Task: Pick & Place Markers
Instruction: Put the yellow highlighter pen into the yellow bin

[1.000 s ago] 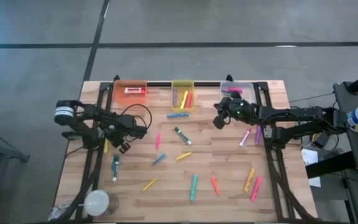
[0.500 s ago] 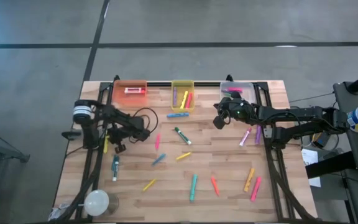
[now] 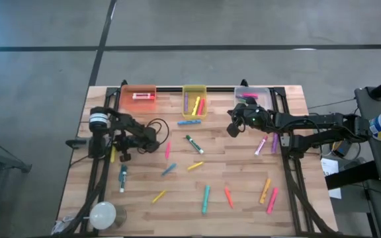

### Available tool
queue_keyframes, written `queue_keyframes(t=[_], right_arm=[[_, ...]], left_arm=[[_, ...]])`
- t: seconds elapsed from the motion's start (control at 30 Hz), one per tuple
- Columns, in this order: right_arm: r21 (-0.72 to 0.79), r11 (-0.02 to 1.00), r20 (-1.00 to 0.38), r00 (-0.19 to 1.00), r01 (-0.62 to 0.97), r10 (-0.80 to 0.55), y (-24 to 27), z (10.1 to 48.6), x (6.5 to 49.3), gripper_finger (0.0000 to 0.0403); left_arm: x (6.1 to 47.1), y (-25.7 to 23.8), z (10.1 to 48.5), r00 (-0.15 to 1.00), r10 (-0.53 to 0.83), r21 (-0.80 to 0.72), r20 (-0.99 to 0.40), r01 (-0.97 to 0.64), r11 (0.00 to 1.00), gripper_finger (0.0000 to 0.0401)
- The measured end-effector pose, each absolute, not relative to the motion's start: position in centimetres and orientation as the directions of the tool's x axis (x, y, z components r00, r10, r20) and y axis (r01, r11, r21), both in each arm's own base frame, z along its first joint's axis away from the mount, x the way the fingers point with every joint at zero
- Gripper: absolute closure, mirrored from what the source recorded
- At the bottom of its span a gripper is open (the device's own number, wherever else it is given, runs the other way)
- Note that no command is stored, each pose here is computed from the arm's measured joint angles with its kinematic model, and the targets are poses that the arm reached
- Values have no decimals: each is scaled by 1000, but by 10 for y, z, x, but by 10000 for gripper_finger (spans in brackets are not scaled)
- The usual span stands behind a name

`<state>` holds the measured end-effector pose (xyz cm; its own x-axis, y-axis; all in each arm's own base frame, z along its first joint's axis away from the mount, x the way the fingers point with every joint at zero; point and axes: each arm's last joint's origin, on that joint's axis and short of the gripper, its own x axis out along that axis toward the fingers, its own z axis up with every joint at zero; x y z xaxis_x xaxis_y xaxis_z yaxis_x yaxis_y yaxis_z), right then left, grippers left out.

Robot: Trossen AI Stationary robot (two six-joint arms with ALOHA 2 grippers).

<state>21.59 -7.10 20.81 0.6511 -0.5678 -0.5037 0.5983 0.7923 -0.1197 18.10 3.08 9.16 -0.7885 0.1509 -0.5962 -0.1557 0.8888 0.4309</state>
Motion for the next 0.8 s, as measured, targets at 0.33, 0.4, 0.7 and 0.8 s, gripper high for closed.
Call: queue_keyframes(t=[0.33,0.4,0.7,0.8], right_arm=[[-118,792,-504,651,599,-568,-71,208,216,385],[-118,792,-504,651,599,-567,-71,208,216,385],[-107,803,-509,661,586,-551,-71,208,216,385],[-107,803,-509,662,586,-550,-71,208,216,385]], left_arm=[[195,32,109,-688,157,418,-709,-231,879,362],[202,33,115,-649,164,414,-743,-253,874,362],[201,34,150,-517,109,389,-849,-471,792,362],[196,32,158,-474,72,344,-878,-517,784,362]])
